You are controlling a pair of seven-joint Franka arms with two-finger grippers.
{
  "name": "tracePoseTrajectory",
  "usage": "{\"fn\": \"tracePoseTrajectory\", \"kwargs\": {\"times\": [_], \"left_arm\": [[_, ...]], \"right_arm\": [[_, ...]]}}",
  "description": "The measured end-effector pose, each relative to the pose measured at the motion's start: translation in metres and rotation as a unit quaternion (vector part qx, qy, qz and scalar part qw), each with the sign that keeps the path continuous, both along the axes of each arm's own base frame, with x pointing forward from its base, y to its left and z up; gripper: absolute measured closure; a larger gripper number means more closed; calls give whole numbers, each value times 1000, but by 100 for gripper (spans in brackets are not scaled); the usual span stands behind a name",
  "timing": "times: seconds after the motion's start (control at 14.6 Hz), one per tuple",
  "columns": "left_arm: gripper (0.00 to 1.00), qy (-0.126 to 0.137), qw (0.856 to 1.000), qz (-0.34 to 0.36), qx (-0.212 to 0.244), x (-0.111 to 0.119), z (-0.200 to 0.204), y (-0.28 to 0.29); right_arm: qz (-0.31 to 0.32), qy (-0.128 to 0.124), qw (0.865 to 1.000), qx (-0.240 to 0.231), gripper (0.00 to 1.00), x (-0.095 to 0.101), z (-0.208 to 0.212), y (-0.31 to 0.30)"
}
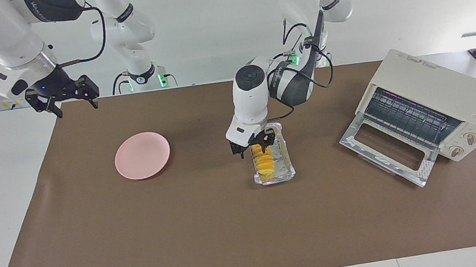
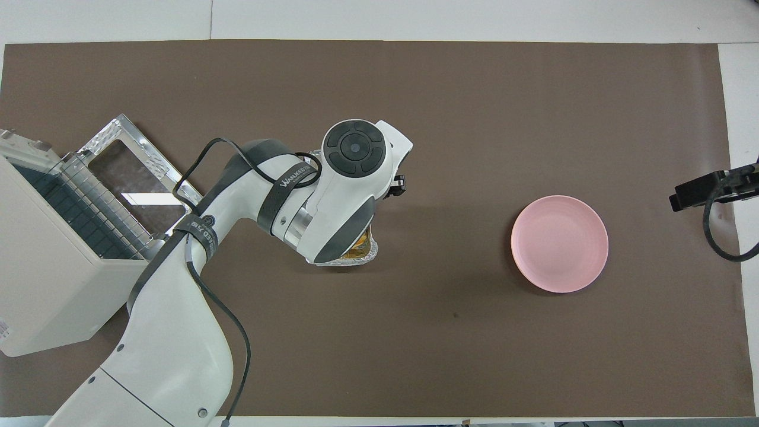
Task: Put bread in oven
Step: 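Grasp the foil tray with the left gripper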
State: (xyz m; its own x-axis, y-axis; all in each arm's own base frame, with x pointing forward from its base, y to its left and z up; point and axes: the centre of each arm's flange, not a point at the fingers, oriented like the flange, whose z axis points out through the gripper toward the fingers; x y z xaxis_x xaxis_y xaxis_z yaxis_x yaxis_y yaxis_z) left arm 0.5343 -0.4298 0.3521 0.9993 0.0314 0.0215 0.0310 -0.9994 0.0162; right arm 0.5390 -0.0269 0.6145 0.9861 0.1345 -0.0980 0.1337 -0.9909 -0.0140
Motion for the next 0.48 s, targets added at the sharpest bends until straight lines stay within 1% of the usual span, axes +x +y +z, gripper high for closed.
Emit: {"fn": "tracePoseTrajectory", "kwargs": {"times": [0.07, 0.14, 0.34, 0.41, 0.48], "left_arm": [[51, 0, 1000, 0, -1, -3, -10, 2], [58, 0, 1000, -1, -1, -5, -17, 3], [62, 0, 1000, -2, -1, -7, -21, 3], [69, 1, 1000, -3, 1, -9, -23, 3], [79, 3, 1000, -6, 3, -11, -26, 2]], "right_arm": [[1, -5, 1000, -3, 0, 1, 1, 0], [1, -10, 1000, -7, 0, 3, 1, 0], [0, -16, 1000, -11, 0, 4, 2, 0], [-5, -16, 1000, -12, 0, 4, 2, 0], [-9, -16, 1000, -12, 0, 4, 2, 0]]}}
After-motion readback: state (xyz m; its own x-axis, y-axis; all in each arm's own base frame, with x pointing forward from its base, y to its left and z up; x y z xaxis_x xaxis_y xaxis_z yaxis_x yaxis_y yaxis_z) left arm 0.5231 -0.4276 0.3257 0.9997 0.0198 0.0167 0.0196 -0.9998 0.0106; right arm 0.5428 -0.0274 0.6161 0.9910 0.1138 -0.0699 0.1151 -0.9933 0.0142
